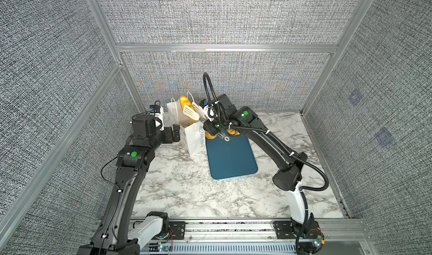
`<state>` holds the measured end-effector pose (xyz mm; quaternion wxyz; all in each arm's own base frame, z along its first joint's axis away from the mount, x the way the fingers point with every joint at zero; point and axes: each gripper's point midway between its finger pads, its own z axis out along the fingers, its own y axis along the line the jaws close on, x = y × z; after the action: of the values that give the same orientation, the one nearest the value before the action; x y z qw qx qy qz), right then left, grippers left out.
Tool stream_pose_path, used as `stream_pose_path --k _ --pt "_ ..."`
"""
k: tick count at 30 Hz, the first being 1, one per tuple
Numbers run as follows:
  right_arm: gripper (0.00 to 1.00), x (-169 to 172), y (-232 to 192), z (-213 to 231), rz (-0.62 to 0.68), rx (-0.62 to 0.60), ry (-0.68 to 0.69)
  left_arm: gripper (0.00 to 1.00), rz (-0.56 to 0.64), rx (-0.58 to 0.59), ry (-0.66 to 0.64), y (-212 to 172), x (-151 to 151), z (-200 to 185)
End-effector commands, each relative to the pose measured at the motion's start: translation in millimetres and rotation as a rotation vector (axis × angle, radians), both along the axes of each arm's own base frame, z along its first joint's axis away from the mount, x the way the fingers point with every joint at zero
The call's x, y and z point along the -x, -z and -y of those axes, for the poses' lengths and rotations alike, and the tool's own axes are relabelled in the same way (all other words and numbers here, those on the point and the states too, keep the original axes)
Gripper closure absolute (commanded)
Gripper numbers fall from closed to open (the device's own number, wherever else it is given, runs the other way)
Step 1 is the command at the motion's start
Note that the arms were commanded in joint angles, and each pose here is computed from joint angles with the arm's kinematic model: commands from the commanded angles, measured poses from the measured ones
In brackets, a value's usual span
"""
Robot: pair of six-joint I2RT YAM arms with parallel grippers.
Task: Place the fake bread into the paper bag
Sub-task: 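Lower the striped croissant into the bag and open the right tongs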
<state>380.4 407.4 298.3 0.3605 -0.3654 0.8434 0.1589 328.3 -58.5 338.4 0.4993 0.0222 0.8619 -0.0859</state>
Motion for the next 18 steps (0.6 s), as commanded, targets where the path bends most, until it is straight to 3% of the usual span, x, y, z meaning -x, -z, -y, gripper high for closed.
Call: stream_pose_path --k 1,7,14,18 --pt "0.59 -4.1 -8.0 -2.2 0.026 -0.021 0.011 0.01 -0.016 -0.005 0.026 7.7 -0.3 3.5" --pt "0.53 -6.1 -0.2 -0.6 0.015 0.001 0.02 0.01 -0.032 0.004 0.055 15.6 3.4 8.2" --pt "0.39 -6.9 -8.4 3.0 0.031 -0.007 0.033 0.01 -0.027 0.034 0.134 14.0 5.5 22.1" --pt "0.37 -5.0 -15.1 5.0 0.041 -0.014 0.034 0.01 -0.027 0.049 0.185 11.9 6.0 30.8"
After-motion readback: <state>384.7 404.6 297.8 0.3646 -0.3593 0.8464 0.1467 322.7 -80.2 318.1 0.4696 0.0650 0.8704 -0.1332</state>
